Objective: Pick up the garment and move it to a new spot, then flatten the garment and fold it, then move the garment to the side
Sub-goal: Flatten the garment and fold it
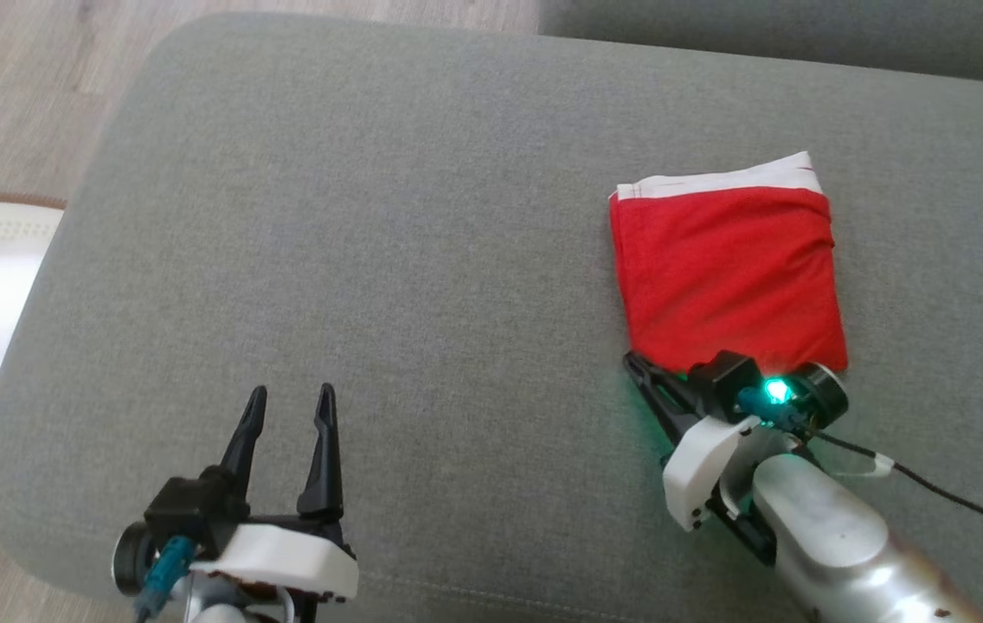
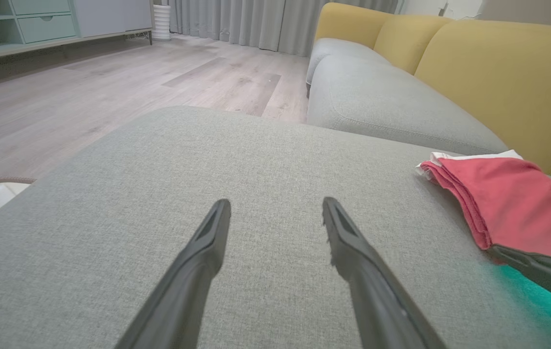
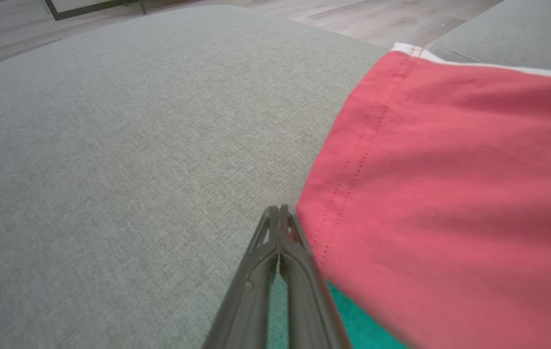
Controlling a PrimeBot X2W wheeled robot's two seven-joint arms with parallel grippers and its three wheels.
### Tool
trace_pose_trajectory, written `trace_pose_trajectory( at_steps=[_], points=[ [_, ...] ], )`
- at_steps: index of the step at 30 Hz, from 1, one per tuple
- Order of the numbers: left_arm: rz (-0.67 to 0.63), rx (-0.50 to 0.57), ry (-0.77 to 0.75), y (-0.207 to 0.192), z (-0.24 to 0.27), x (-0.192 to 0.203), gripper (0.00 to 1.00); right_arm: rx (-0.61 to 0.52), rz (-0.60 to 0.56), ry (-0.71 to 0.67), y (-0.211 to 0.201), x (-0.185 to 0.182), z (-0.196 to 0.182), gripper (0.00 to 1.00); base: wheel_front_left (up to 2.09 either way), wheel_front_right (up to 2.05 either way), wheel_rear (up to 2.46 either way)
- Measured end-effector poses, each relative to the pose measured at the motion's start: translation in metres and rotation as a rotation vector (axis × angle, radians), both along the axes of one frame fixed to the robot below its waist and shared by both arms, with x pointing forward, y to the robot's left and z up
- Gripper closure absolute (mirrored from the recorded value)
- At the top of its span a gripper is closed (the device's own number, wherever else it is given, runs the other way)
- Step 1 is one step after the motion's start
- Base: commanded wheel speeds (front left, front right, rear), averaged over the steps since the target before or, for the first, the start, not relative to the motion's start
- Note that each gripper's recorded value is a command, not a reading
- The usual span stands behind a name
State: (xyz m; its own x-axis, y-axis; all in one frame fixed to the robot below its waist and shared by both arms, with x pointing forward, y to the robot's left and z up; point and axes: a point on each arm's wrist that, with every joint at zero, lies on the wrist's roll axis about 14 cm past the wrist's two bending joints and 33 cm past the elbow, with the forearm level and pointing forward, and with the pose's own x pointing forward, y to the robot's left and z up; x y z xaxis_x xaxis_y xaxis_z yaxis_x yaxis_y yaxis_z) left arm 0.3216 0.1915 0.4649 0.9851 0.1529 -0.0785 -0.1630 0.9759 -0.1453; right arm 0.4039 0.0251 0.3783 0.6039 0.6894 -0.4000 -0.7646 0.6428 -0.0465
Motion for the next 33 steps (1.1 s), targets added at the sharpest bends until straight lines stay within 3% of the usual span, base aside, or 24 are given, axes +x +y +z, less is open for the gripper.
trace_pose_trajectory(
  at_steps=[6,12,13,15,16,17,24,33],
  points=[
    [-0.011,-0.015,-0.005,-0.005,0.001,-0.005,0.0,0.05,-0.028,-0.023,-0.002,-0.002,0.017,1.0,0.0,0.0,0.0],
    [-0.014,-0.009,-0.026,-0.005,0.005,-0.013,0.0,0.179,-0.2,-0.081,-0.036,0.007,0.05,1.0,0.0,0.0,0.0],
    [-0.017,-0.005,-0.028,-0.004,0.006,-0.015,0.0,0.196,-0.238,-0.094,-0.047,0.008,0.055,0.9,0.0,0.0,0.0],
    [-0.023,0.003,-0.022,-0.004,0.003,-0.02,0.0,0.219,-0.31,-0.129,-0.07,0.007,0.065,0.51,0.0,0.0,0.0],
    [-0.025,0.006,-0.016,-0.003,0.001,-0.023,0.0,0.224,-0.346,-0.146,-0.083,0.005,0.068,0.11,0.0,0.0,0.0],
    [-0.026,0.012,-0.007,-0.002,-0.002,-0.026,0.0,0.229,-0.382,-0.16,-0.095,0.002,0.071,0.0,0.0,0.0,0.0],
    [-0.071,0.02,0.012,-0.006,-0.01,-0.035,0.0,0.231,-0.577,-0.205,-0.156,-0.029,0.072,0.0,0.0,0.0,0.0],
    [-0.086,0.024,0.02,-0.004,-0.014,-0.036,0.0,0.253,-0.64,-0.202,-0.165,-0.056,0.07,0.0,0.0,0.0,0.0]
  ],
)
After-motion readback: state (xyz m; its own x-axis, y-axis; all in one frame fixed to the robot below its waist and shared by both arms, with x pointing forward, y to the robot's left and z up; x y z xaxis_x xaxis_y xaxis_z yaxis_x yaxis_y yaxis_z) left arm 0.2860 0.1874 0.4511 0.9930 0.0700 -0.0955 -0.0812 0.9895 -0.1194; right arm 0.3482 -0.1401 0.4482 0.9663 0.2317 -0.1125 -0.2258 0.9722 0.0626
